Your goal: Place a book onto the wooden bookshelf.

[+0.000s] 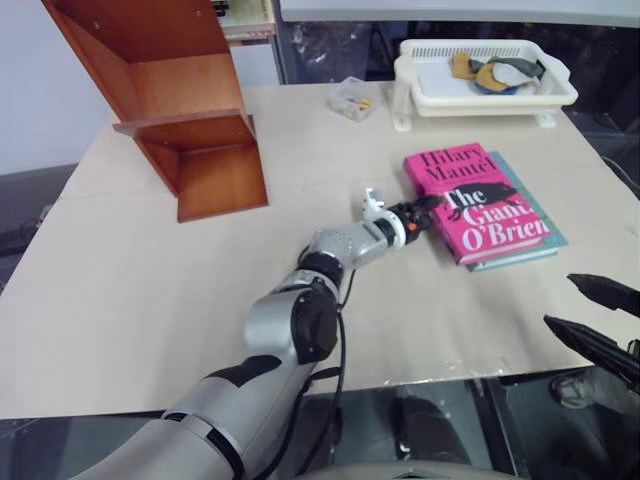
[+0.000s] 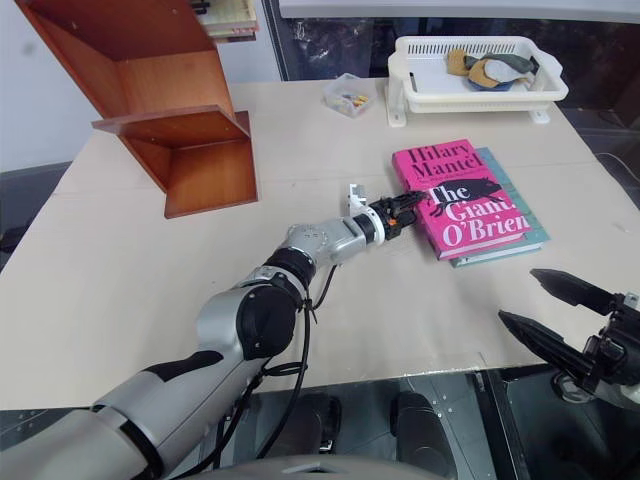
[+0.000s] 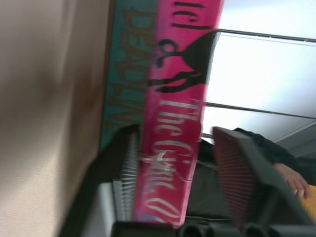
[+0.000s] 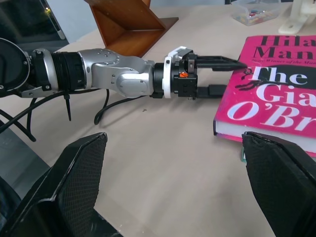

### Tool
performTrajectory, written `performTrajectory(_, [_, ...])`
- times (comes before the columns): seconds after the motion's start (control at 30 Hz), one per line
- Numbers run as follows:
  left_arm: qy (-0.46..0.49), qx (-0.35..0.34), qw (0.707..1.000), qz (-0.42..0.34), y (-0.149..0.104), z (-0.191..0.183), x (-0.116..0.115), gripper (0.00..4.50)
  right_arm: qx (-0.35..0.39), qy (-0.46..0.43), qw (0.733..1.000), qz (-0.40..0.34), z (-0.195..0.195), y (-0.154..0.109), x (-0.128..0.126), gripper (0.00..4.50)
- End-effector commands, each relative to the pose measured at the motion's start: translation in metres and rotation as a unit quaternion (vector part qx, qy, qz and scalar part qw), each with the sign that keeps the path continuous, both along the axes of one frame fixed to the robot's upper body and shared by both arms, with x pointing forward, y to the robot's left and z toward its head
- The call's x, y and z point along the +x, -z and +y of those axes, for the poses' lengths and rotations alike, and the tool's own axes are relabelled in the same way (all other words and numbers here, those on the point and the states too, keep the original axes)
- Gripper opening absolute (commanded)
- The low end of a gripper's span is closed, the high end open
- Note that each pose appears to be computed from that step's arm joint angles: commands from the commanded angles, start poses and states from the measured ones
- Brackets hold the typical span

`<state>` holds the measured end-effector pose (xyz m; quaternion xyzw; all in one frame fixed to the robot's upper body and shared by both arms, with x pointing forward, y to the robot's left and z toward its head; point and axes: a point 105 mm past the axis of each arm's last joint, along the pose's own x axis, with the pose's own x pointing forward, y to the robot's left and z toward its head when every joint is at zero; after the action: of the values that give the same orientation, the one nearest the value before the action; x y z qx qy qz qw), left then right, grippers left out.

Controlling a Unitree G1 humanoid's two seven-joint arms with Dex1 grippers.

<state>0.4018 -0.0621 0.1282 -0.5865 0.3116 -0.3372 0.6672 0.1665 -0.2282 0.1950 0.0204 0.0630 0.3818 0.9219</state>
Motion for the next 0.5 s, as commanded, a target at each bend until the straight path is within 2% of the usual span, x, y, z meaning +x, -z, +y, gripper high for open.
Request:
performTrajectory(0.03, [0.069,-0.035,0.997,-0.01,-0.015,-0.05,-0.028,1.26,-0.008,-0.004,1.0,-0.019,0.003,-0.006,-0.001,4.5])
performTrajectory(0.5, [0.092,-0.049,0.994,-0.015,-0.009,-0.022,-0.029,1.26,-0.008,-0.005,1.0,-0.016,0.002,-0.004,0.001,4.5])
